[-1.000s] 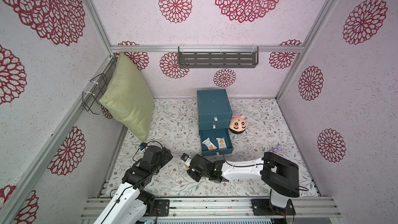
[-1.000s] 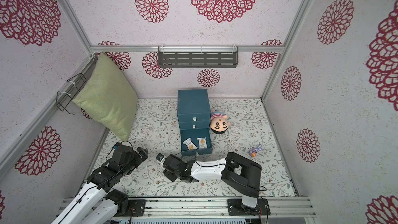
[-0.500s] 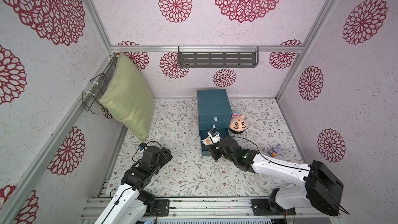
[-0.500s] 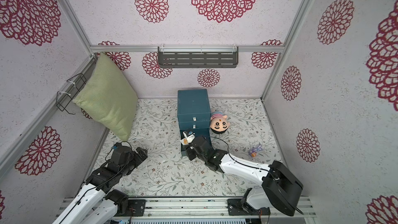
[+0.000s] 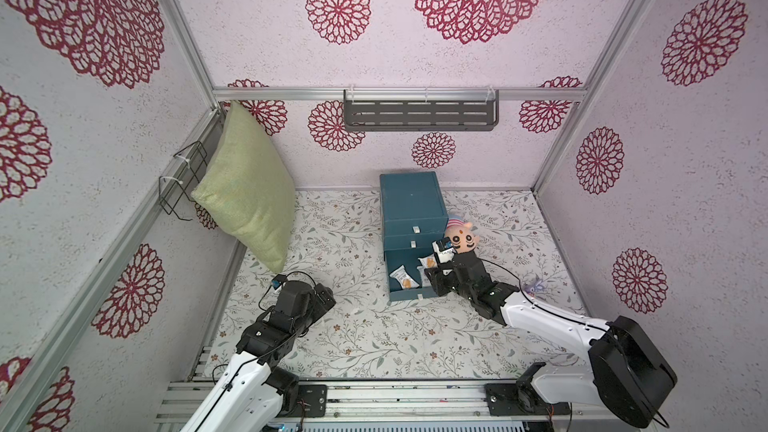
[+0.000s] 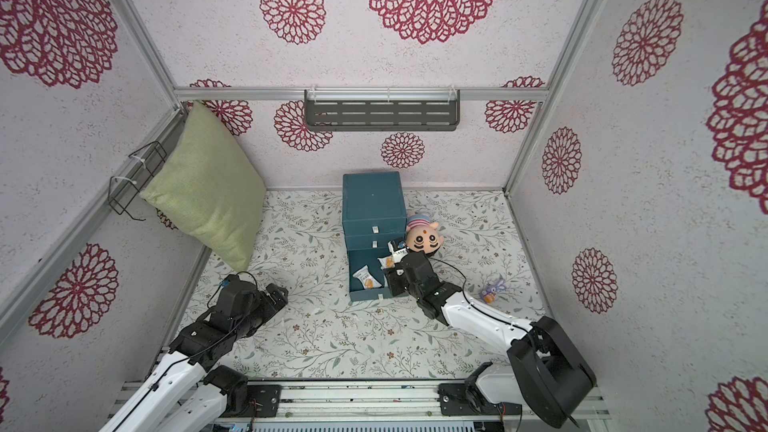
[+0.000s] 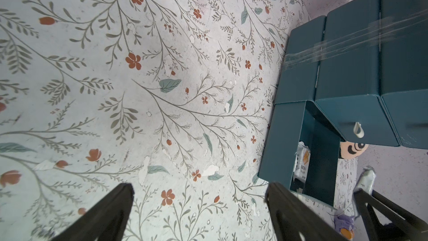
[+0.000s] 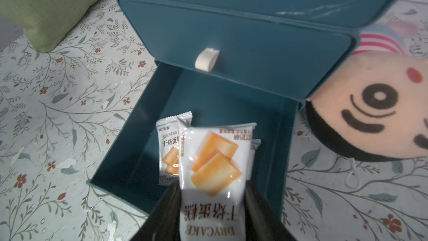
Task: Place the cookies into the drawer by color
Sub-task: Place the cookie in the drawer.
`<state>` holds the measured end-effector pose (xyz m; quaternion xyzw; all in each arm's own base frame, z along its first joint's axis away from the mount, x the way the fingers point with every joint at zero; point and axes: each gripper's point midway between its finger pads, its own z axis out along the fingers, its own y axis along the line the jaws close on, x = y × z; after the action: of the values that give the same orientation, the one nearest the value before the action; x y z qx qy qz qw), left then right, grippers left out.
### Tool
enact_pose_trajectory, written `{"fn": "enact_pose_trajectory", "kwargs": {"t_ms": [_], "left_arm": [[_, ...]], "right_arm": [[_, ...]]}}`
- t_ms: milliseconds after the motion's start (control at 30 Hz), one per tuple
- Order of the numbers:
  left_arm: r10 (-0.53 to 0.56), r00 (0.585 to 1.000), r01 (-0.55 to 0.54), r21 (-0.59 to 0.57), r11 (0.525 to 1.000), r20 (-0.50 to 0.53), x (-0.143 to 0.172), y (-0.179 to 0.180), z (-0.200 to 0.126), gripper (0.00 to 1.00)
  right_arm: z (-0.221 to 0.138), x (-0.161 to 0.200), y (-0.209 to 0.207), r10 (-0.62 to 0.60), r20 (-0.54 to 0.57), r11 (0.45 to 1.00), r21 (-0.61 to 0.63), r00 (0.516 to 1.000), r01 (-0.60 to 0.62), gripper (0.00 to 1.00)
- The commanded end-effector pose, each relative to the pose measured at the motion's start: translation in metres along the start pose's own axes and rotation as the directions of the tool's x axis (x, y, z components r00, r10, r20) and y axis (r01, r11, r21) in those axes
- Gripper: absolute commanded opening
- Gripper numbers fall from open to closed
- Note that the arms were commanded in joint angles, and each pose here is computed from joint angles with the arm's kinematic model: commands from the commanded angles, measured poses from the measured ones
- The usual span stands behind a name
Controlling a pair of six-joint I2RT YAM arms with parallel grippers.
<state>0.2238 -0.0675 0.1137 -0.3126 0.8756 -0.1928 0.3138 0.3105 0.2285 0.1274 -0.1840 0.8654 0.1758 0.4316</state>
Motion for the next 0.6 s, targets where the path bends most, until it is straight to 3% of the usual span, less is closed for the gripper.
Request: {"fn": "enact_pose_trajectory", "kwargs": {"t_ms": [0, 200, 367, 567], "left_arm": [[0.019, 1.0, -0.019, 0.031, 0.999, 0.001, -0.003, -0.01, 0.005, 0.97], [0.029, 0.999, -0.028, 0.027, 0.999, -0.018, -0.005, -0.018, 0.012, 0.97], [0.027, 0.999, -0.026, 0.04, 0.999, -0.025, -0.007, -0.026, 0.013, 0.97], [0.035, 0.999, -0.033, 0.071, 0.997, -0.027, -0.008, -0.035, 0.013, 0.97]], "right_arm": [[0.006, -0.016, -0.003, 0.036, 0.041, 0.999, -0.031, 0.999, -0.035, 0.45], [0.024, -0.014, -0.01, 0.065, 0.012, 0.997, -0.044, 0.998, -0.065, 0.47], [0.023, -0.019, -0.01, 0.083, 0.018, 0.995, -0.063, 0.996, -0.082, 0.74], [0.008, -0.026, -0.006, 0.106, 0.039, 0.99, -0.098, 0.994, -0.102, 0.8]]}}
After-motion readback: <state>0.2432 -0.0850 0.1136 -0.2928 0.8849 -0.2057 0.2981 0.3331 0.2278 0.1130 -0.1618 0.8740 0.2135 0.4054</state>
